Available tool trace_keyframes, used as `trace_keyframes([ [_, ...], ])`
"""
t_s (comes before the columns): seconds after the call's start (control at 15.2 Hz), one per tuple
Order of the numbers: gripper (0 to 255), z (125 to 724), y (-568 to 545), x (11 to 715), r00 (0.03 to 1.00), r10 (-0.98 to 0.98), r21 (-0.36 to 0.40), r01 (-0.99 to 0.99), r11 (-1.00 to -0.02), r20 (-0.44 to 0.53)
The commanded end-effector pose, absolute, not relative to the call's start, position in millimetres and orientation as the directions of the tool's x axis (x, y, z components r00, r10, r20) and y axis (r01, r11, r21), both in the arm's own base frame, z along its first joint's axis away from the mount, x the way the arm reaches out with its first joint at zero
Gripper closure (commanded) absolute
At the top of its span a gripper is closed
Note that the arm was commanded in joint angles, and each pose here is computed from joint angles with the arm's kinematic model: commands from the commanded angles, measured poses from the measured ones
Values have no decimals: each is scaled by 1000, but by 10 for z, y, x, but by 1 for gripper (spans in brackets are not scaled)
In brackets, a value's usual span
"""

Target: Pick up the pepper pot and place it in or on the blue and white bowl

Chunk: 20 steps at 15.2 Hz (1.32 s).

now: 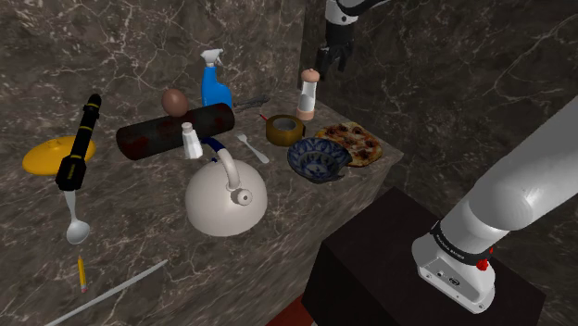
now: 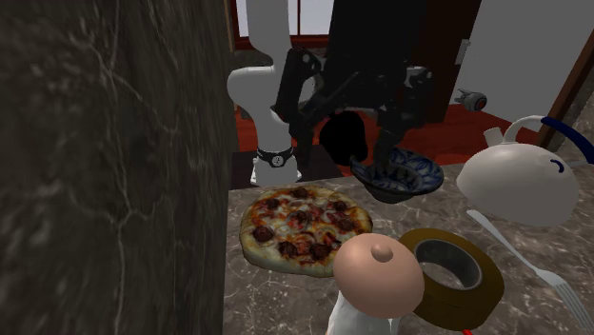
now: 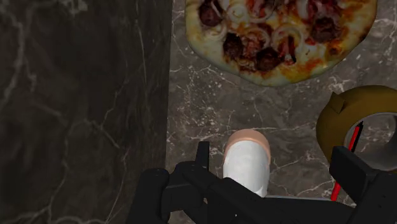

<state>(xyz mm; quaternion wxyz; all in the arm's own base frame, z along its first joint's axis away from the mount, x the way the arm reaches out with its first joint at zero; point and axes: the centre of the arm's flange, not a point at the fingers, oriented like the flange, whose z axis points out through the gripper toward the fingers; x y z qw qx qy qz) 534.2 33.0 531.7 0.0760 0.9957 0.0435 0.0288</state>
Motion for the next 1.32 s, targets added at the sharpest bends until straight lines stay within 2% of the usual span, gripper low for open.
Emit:
trace_keyframes([
  [0.0, 0, 5301, 358, 5619, 994, 88, 166, 77, -983, 60],
  [0.26, 0, 5280, 380, 6118, 993, 84, 189, 68, -980, 78],
  [0.79, 0, 4888, 307, 6158, 993, 84, 189, 67, -980, 78],
  [1.25, 0, 4888, 307, 6158, 993, 84, 189, 67, -980, 78],
])
